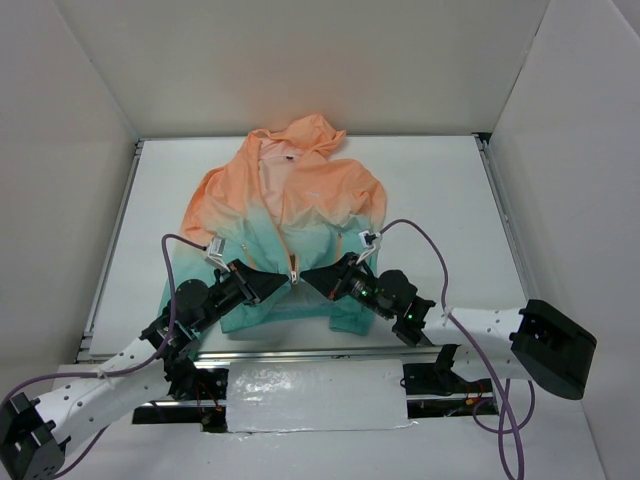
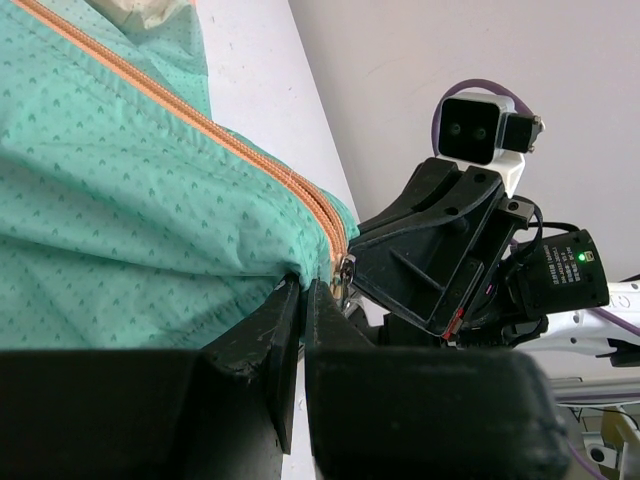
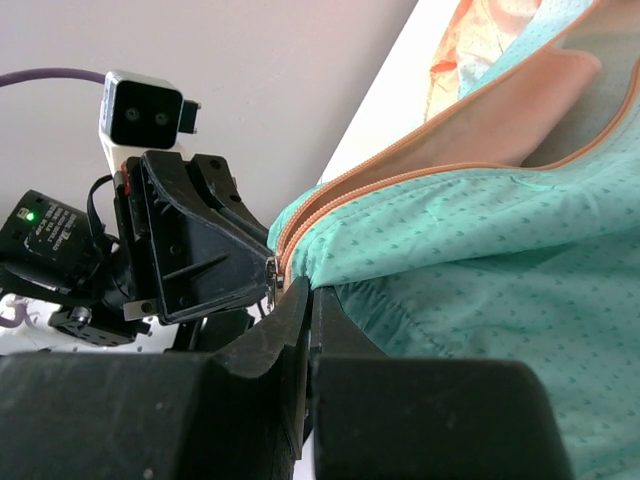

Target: Zip up the jacket

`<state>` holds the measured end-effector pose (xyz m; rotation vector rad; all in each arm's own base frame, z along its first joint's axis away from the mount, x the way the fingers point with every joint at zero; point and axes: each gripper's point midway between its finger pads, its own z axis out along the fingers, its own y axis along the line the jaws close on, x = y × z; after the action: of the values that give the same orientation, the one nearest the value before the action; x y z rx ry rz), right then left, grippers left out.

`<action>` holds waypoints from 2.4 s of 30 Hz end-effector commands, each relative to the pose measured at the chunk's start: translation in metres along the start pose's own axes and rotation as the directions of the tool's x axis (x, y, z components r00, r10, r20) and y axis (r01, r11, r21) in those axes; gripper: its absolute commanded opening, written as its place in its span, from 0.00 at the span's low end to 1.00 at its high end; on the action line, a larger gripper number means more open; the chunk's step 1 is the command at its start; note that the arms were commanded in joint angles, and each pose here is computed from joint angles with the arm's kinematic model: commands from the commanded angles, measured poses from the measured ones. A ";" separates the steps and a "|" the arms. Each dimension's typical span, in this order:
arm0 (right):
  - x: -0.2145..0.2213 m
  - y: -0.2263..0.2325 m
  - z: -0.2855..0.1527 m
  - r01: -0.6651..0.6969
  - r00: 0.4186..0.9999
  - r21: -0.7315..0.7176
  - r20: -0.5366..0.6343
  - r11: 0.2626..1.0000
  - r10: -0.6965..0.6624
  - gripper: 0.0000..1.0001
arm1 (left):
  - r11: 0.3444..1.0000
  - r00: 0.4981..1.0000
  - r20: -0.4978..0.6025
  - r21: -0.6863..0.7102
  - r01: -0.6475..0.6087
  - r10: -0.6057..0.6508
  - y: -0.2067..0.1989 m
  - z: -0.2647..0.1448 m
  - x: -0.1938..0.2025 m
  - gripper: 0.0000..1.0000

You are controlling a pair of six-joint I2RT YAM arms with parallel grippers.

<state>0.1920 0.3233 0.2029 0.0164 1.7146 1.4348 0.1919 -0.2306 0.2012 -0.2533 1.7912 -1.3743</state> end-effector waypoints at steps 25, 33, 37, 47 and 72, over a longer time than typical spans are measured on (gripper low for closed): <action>-0.033 0.009 0.024 0.040 0.998 -0.001 0.038 0.999 -0.040 0.00 | 0.990 0.998 -0.005 0.128 -0.055 0.056 -0.021 -0.007 0.001 0.00; -0.014 0.013 0.016 0.061 0.995 -0.033 -0.074 0.998 -0.063 0.00 | 0.991 0.988 -0.078 0.044 -0.129 0.132 0.005 -0.007 0.017 0.00; -0.008 0.012 0.016 0.045 0.993 -0.029 -0.105 0.999 -0.048 0.00 | 0.985 0.979 -0.105 0.034 -0.169 0.172 0.010 -0.007 0.021 0.00; 0.005 -0.004 0.012 0.047 0.981 0.079 -0.194 0.996 -0.031 0.00 | 0.964 0.940 -0.233 -0.033 -0.263 0.248 0.037 -0.009 0.041 0.00; 0.077 -0.083 -0.014 0.002 0.938 0.268 -0.335 0.963 0.091 0.08 | 0.969 0.906 -0.394 -0.116 -0.217 0.156 0.116 -0.033 0.105 0.00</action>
<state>0.1640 0.3233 0.0823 -0.0867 2.2597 1.3021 0.1506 -0.2360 0.0763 0.1080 2.1112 -1.2484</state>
